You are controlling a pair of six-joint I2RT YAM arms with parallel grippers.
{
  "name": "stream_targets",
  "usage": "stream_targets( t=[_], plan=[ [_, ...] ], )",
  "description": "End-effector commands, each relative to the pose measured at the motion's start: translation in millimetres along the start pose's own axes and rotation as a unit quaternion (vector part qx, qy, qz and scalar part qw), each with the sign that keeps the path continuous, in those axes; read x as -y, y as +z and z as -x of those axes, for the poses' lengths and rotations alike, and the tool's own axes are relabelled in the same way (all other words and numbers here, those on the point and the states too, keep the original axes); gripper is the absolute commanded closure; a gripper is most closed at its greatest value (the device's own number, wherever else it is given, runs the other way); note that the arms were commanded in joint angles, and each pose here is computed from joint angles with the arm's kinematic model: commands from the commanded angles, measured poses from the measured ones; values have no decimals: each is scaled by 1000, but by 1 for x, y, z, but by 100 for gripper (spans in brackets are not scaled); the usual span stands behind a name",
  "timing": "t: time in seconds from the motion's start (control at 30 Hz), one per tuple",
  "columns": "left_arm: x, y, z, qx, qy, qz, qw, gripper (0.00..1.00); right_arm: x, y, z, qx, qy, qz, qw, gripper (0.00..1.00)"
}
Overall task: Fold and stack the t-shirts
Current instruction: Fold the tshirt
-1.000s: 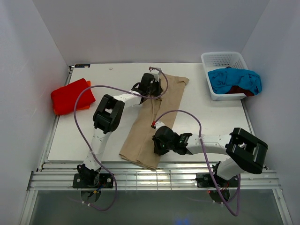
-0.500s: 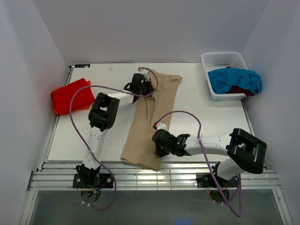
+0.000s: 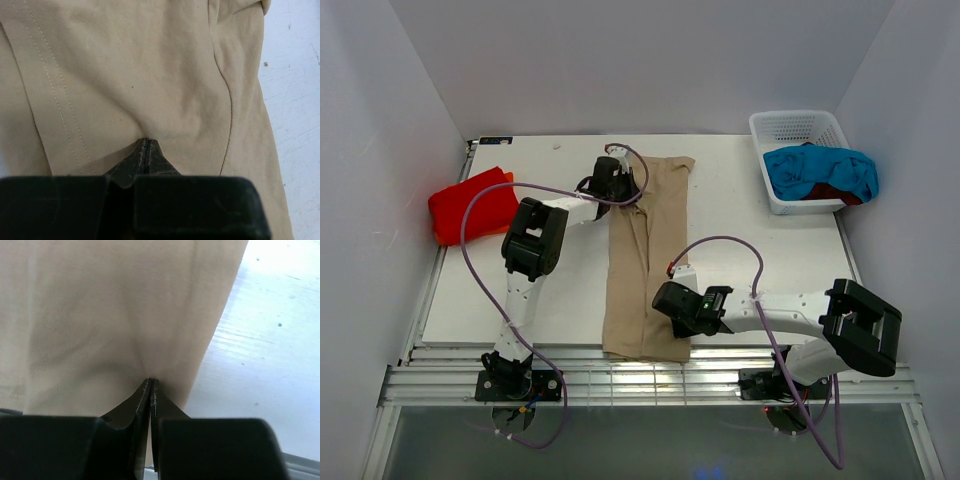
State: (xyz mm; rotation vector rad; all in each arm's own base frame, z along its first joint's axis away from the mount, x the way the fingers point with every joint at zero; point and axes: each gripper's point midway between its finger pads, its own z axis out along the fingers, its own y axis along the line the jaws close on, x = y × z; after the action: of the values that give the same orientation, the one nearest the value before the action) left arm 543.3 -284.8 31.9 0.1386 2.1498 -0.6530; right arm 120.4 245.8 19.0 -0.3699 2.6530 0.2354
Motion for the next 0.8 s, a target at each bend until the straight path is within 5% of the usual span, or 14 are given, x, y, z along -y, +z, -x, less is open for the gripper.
stream_targets(
  t=[0.0, 0.3, 0.37, 0.5, 0.6, 0.7, 0.77],
  plan=[
    [-2, -4, 17, 8, -12, 15, 1000, 100, 35, -12, -14, -25, -8, -84, 996, 92],
    [34, -10, 75, 72, -8, -45, 996, 100, 28, -22, 16, 27, -10, -80, 996, 92],
    [51, -20, 100, 99, 7, -70, 993, 96, 20, -25, 30, 53, -25, -59, 996, 84],
    [87, -88, 187, 207, 40, -76, 975, 43, 10, -49, 58, 107, -28, -26, 994, 70],
    [86, -138, 211, 256, 38, -22, 966, 30, 10, -62, 67, 130, -20, -11, 991, 61],
    [67, -199, 180, 241, -17, 40, 969, 28, 14, -62, 62, 134, -10, -3, 991, 58],
    [57, -226, 120, 183, -64, 61, 979, 40, 19, -58, 52, 124, -7, -2, 992, 57]
  ],
)
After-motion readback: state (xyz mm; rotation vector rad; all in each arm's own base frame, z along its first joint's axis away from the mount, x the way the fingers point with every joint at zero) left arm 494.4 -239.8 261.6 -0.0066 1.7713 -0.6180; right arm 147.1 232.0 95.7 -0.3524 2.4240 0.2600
